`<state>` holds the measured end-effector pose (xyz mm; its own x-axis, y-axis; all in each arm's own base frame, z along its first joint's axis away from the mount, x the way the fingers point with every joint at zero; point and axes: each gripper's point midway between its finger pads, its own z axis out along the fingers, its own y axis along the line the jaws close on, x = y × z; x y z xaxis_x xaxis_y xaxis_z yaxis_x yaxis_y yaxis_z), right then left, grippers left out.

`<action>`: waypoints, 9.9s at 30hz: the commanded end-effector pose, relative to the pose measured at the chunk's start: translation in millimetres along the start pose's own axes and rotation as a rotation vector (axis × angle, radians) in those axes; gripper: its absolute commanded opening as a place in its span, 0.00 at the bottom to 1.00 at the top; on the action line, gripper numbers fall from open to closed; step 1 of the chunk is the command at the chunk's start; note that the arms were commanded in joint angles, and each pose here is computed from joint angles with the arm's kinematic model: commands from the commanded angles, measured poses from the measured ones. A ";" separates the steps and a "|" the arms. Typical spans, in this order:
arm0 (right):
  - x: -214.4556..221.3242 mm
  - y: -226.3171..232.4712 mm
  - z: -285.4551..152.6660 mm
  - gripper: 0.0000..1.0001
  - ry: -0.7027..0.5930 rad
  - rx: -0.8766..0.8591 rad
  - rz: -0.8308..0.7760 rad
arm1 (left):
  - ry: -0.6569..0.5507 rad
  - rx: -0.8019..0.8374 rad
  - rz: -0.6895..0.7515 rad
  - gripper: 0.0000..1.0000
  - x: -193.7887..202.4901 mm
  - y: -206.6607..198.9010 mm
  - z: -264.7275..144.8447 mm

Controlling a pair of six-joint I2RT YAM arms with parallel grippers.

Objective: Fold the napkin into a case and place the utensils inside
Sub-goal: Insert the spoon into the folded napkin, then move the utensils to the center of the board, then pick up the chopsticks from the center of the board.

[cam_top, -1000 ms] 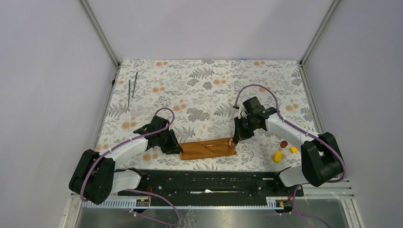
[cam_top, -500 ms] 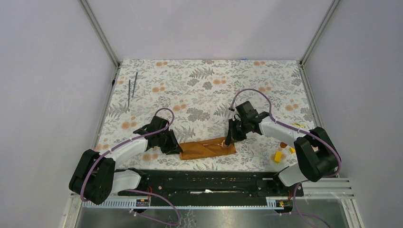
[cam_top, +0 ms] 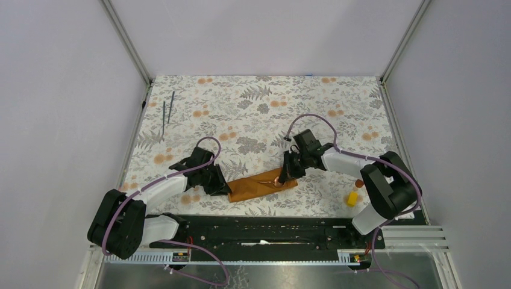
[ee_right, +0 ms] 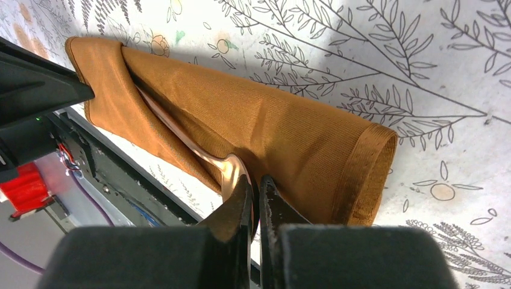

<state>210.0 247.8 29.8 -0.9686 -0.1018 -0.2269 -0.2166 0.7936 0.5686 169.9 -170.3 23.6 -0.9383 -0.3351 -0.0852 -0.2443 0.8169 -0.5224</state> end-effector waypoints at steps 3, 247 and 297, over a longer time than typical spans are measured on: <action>-13.6 4.5 -1.2 0.04 0.002 0.008 -0.155 | -0.037 -0.009 0.004 0.26 -6.2 1.5 2.4; -64.6 10.5 -62.5 0.58 -0.108 -0.318 0.089 | 0.110 -0.425 1.230 0.03 -183.5 -59.3 87.8; -44.5 9.4 -61.8 0.55 -0.117 -0.346 0.095 | -0.536 -0.500 -0.386 0.00 -304.7 -36.7 41.6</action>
<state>242.7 218.6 83.6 -0.9766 0.0598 -0.2066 -0.1359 0.5731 0.8082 469.6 -131.7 33.0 -0.6119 -0.6666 -0.4256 -0.6768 0.7198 -0.1544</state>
